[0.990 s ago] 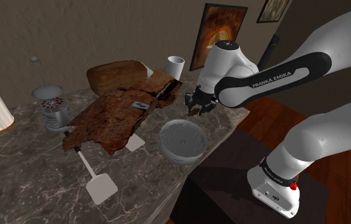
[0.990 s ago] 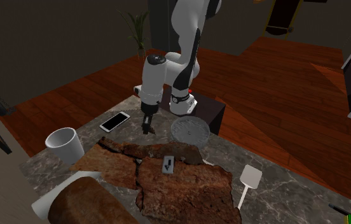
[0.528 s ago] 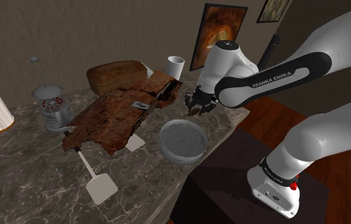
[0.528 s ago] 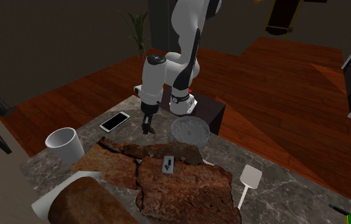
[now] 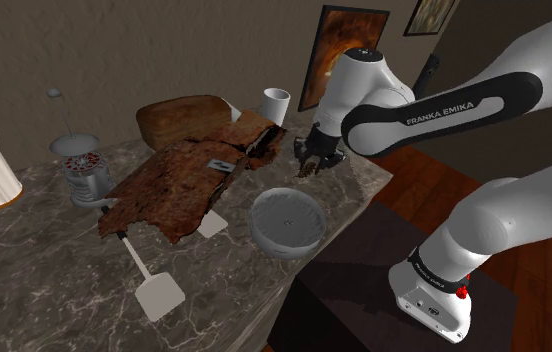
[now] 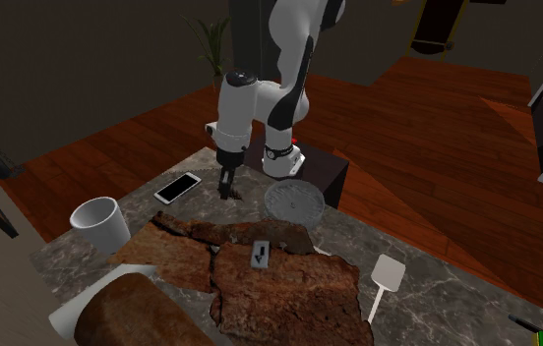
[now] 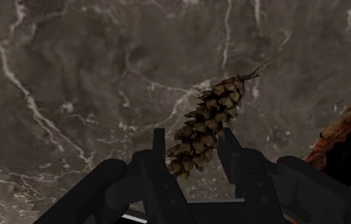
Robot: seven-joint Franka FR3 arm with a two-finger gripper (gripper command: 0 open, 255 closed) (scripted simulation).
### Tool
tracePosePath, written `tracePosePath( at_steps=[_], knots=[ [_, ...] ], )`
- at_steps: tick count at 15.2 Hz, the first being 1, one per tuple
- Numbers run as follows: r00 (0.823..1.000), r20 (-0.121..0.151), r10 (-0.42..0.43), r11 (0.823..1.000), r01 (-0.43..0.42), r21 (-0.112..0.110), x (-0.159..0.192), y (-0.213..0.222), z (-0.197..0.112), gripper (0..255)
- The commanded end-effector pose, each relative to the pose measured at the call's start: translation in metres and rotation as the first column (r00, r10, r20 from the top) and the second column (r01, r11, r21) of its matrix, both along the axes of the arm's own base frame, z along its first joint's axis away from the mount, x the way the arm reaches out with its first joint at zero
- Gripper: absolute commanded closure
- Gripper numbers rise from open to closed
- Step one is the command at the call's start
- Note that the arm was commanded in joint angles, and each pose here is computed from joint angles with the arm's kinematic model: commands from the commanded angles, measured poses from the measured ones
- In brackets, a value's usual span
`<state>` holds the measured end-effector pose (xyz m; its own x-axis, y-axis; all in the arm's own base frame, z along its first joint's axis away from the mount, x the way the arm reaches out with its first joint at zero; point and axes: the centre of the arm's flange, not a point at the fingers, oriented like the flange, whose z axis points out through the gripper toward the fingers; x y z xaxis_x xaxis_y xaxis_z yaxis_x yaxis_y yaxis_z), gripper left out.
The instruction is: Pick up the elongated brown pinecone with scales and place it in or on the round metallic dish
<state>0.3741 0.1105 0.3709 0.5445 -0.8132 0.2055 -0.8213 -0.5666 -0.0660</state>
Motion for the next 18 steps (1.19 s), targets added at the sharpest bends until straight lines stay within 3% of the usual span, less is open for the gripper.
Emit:
tracePosePath(
  at_steps=[1,18],
  knots=[
    [1.000,-0.001,0.000,1.000,0.000,0.000,0.001,0.001,0.012,255],
    [1.000,-0.001,0.000,1.000,0.000,0.000,-0.005,0.012,0.093,255]
  ],
)
